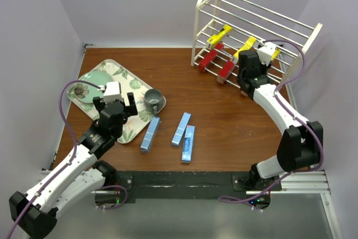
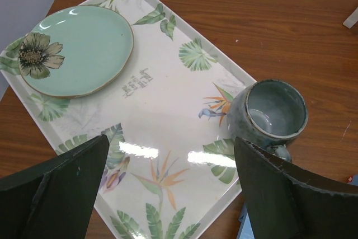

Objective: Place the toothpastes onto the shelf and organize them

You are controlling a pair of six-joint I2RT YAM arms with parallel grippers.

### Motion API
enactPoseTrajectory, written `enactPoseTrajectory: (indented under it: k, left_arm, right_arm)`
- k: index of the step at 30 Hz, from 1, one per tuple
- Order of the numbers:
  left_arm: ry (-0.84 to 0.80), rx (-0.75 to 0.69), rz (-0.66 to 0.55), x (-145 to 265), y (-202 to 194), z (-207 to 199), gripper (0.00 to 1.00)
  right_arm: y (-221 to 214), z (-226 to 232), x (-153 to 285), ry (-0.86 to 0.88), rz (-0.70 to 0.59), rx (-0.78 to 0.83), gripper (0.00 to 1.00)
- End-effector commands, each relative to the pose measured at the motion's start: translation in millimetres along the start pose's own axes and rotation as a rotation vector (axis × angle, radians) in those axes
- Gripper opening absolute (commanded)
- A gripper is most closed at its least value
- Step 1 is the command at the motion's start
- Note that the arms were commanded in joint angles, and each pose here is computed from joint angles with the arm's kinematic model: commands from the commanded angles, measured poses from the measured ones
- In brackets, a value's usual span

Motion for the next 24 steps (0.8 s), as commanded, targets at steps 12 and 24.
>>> enactPoseTrajectory:
  k: [12,24]
  left_arm:
    - [0.000,0.003,-0.018,-3.2,2.6,-1.8,0.99]
    - [-0.003,-0.005,-0.011,-4.3,0.9,-2.7,0.99]
  right_arm:
    - [21.4,-5.4,-11.3,-0.071,-0.087,-0.059,0.37]
    - [31.2,-9.3,-13.4,-0.066,-0.147,-0.049,0.31]
Point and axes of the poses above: each gripper's point midway between its finger pads, its own x axis back along the fingers, its own z axis along the line the jaws close on, y = z × x, the point moved 7 cm from there along x, back along the fingers
